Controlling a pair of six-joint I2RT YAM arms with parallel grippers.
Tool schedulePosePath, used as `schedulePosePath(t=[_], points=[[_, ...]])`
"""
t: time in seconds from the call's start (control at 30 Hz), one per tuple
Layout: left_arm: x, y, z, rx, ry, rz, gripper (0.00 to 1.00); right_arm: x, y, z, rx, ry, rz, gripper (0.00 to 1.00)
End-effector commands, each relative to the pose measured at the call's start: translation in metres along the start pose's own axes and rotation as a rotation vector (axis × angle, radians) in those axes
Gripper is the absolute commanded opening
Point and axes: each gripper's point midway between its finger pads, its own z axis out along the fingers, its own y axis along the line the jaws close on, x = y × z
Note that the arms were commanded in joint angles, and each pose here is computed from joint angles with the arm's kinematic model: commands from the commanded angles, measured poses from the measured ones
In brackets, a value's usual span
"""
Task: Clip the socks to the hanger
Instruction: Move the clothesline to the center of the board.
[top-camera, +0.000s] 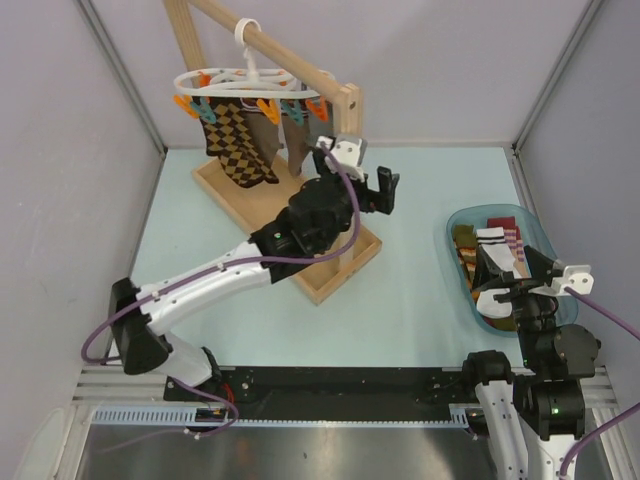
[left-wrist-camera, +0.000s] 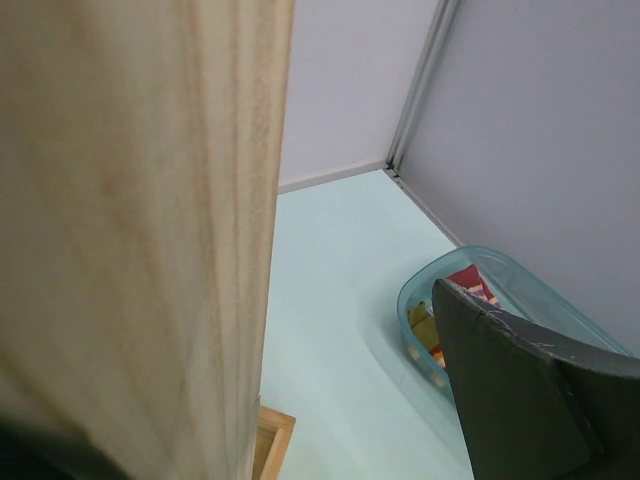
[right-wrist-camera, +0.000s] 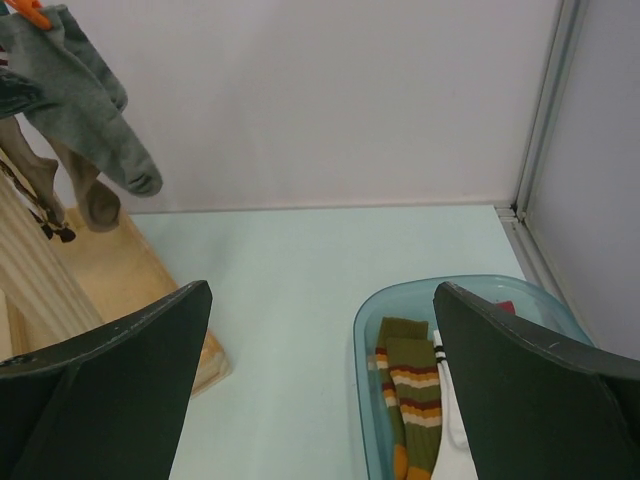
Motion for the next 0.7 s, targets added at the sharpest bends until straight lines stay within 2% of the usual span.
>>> schedulePosePath(t=[0.0,0.2,0.33,0.53,0.6,0.63,0.67], points=[[-0.055,-0.047,0.002,0.024,-0.157,-0.212,1.0,-0.007,-0.001,-0.006,0.011,-0.023,0.001,1.0],[-0.053,-0.091,0.004,0.058,-0.179,-0.214,1.0,-0.007,-0.002,-0.007,0.013,-0.026,-0.004,1.0],[-0.048,-0.113,0.021,0.05,-0.172,-0.199,1.0,-0.007,-0.002,-0.008,0.014,-0.025,-0.003,1.0],[-0.031,-0.108,0.023,0.02,-0.133,-0.146,1.0,-0.012,-0.002,-0.013,0.011,-0.048,-0.007,1.0],[-0.039,-0.1,0.012,0.018,-0.151,-0.159,1.0,-0.01,-0.001,-0.014,0.007,-0.038,-0.009,1.0],[-0.024,-0.094,0.009,0.015,-0.131,-0.143,1.0,-0.009,-0.001,-0.014,0.008,-0.035,-0.009,1.0],[-0.037,-0.089,0.0,0.019,-0.158,-0.166,1.0,-0.009,-0.001,-0.014,0.006,-0.035,-0.009,1.0]])
